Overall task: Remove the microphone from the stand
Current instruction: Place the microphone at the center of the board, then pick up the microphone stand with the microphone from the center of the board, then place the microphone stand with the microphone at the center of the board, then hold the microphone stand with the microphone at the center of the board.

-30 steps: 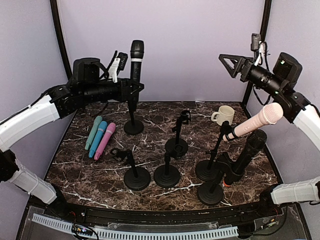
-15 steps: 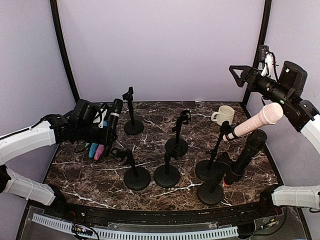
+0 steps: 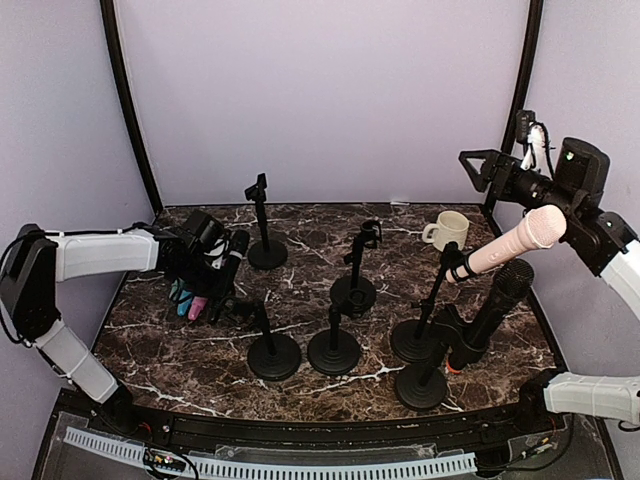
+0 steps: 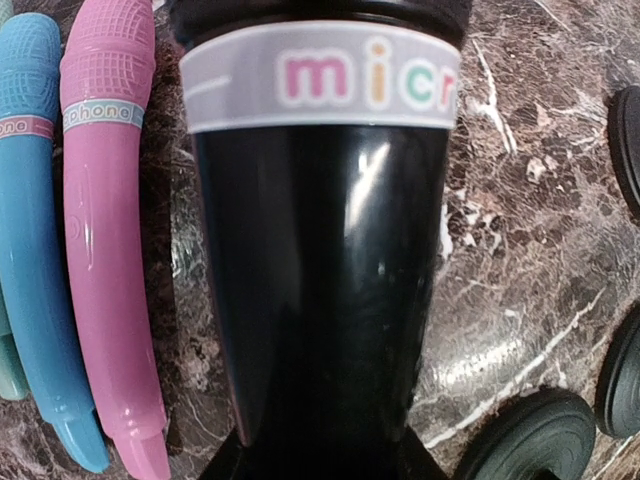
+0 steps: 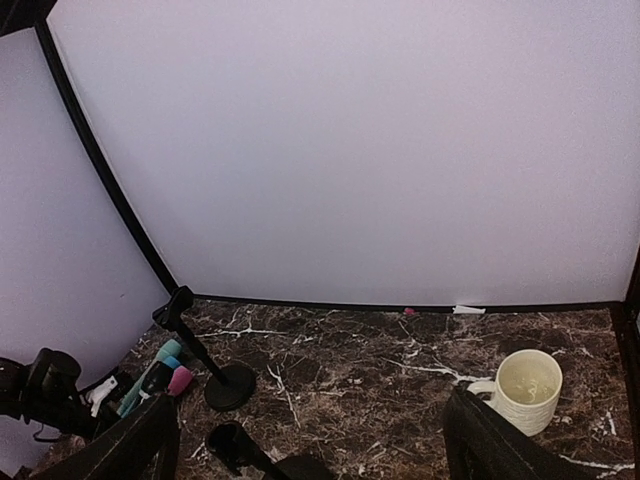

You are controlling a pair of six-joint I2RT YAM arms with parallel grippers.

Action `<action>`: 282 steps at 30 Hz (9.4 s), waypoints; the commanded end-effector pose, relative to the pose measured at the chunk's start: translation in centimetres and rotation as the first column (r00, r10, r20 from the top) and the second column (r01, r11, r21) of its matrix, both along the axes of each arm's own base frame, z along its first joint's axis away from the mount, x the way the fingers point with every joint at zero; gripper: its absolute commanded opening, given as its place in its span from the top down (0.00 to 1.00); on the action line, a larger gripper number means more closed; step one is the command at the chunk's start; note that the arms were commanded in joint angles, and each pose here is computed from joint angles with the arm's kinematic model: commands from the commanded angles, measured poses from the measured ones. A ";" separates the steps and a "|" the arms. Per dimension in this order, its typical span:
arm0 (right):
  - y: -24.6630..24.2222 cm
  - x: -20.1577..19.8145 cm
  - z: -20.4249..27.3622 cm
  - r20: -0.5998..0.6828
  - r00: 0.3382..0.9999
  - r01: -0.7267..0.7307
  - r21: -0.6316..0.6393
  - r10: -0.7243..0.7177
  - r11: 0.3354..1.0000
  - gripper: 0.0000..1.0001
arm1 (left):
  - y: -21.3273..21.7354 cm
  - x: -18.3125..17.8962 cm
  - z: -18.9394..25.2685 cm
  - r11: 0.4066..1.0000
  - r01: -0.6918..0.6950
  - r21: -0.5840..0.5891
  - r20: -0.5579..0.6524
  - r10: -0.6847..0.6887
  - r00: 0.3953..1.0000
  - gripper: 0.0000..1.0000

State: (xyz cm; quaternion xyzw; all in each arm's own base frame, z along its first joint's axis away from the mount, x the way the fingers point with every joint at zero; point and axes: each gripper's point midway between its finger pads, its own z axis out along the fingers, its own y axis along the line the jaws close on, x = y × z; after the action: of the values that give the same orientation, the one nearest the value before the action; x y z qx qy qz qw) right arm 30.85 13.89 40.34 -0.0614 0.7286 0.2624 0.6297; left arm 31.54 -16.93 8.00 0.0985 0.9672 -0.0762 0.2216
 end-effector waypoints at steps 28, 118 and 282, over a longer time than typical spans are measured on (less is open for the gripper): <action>-1.7 -1.1 0.2 0.018 0.998 0.067 0.002 -0.067 0.998 0.08 | 2.3 4.4 -3.7 0.989 -0.031 0.147 -0.066 0.041 0.997 0.49; -4.9 -4.6 -3.9 -0.045 0.984 0.176 0.146 -0.171 0.974 0.02 | -43.6 -10.2 18.3 0.092 0.979 -0.182 0.786 -0.585 0.201 0.92; 20.1 0.0 5.1 0.081 0.879 -0.466 -0.067 0.471 0.882 0.55 | -16.5 2.4 17.2 0.673 0.736 -0.076 0.774 -0.425 0.469 0.30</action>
State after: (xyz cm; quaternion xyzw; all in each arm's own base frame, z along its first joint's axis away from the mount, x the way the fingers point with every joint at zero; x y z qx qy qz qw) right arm 31.28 34.33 44.61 -0.2680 0.6756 0.3860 0.5681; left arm 34.89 -34.86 24.85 0.4057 0.6639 -0.3328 0.5328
